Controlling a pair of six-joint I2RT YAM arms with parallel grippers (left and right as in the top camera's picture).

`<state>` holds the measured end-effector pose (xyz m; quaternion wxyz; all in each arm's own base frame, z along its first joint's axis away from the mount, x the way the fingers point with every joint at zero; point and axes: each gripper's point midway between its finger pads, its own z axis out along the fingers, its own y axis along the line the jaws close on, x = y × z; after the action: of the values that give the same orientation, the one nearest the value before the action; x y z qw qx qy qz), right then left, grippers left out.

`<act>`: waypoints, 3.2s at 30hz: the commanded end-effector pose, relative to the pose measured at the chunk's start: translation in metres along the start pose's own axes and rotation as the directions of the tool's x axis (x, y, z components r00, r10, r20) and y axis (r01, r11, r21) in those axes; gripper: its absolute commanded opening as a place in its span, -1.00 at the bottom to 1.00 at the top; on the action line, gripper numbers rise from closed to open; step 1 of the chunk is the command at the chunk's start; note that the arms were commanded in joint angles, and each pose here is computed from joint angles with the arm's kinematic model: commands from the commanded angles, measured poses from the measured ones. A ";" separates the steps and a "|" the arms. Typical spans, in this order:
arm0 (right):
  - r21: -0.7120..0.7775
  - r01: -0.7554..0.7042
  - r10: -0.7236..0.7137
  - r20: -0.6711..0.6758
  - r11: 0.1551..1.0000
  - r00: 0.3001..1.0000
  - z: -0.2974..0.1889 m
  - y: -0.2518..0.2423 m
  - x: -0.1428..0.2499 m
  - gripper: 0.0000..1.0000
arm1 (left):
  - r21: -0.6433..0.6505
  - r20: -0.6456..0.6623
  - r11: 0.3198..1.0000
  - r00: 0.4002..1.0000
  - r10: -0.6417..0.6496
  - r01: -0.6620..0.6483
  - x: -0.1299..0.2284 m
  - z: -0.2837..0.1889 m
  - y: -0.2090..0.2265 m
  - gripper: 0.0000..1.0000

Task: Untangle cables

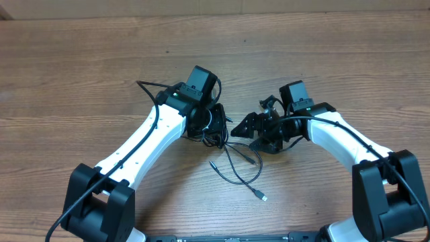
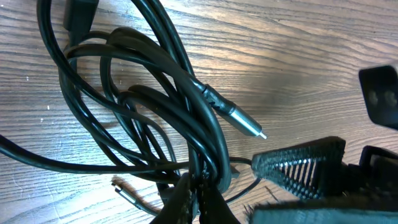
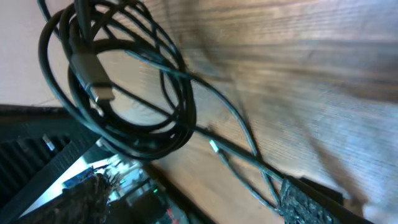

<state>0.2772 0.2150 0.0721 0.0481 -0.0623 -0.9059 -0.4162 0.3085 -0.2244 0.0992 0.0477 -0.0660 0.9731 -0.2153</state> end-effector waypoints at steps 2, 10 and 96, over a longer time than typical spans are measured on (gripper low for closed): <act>0.109 -0.001 -0.003 0.042 0.994 0.999 0.015 -0.006 -0.002 0.59 | 0.041 0.029 0.999 0.999 0.028 -0.029 -0.007 -0.011 -0.011 -0.92; 0.240 -0.064 0.023 0.170 0.969 0.985 0.028 -0.013 -0.013 0.29 | 0.041 0.028 0.999 0.999 0.028 -0.029 -0.006 -0.011 -0.011 -0.92; 0.397 -0.056 -0.010 0.164 0.916 0.986 0.001 -0.035 0.007 0.99 | 0.136 0.017 0.941 0.951 0.310 -0.309 0.000 -0.041 -0.007 -0.92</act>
<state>0.2584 0.1905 0.0246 0.0239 -0.1090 -0.9745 -0.1946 0.3119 -0.2137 0.1061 0.0385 -0.0285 0.9675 -0.2485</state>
